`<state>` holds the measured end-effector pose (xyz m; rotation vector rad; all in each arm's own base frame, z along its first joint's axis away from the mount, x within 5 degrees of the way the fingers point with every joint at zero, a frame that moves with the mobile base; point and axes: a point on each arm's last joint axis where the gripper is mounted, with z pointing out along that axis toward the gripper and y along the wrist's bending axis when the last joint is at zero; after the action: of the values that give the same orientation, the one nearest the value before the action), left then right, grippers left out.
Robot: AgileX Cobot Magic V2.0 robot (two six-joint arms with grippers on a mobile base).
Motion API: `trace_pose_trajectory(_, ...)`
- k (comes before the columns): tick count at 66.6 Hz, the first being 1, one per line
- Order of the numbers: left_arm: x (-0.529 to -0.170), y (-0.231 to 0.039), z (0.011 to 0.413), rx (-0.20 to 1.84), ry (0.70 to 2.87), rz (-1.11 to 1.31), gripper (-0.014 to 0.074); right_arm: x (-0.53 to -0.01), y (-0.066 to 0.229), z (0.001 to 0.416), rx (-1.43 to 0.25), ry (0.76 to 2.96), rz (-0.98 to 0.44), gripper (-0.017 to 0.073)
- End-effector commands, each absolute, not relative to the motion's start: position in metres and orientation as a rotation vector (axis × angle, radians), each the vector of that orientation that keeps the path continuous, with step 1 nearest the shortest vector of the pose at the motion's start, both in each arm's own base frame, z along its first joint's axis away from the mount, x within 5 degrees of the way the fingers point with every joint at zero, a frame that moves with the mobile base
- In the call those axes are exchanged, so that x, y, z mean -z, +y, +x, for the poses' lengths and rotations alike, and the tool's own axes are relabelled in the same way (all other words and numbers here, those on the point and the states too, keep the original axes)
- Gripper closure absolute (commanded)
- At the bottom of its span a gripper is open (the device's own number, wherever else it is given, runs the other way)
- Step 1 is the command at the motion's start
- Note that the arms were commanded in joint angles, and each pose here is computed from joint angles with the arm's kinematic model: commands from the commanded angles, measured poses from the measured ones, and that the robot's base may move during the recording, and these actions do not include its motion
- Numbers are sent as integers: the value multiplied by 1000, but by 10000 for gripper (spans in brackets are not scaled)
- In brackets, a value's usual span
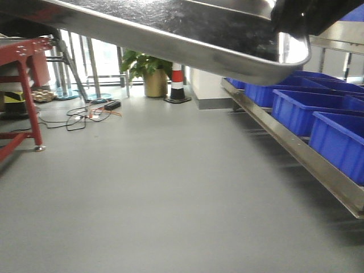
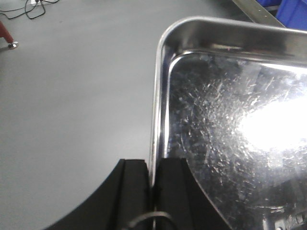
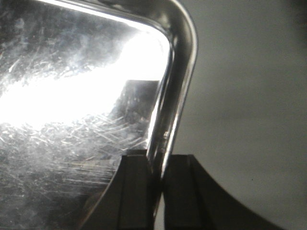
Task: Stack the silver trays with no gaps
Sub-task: 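Hold the tray raised in both grippers while the base turns away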
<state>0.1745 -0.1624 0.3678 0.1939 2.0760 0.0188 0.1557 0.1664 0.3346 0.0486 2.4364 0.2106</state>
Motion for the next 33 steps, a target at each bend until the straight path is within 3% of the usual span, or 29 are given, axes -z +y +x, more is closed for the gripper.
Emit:
trace_pose_trajectory(1, -374, -156, 175, -76, 2029, 179, 603, -338, 162, 155, -172, 2423, 40, 557)
trace_pose_trajectory(33, -374, -156, 175, -76, 2029, 179, 603, -338, 162, 155, -172, 2423, 40, 557)
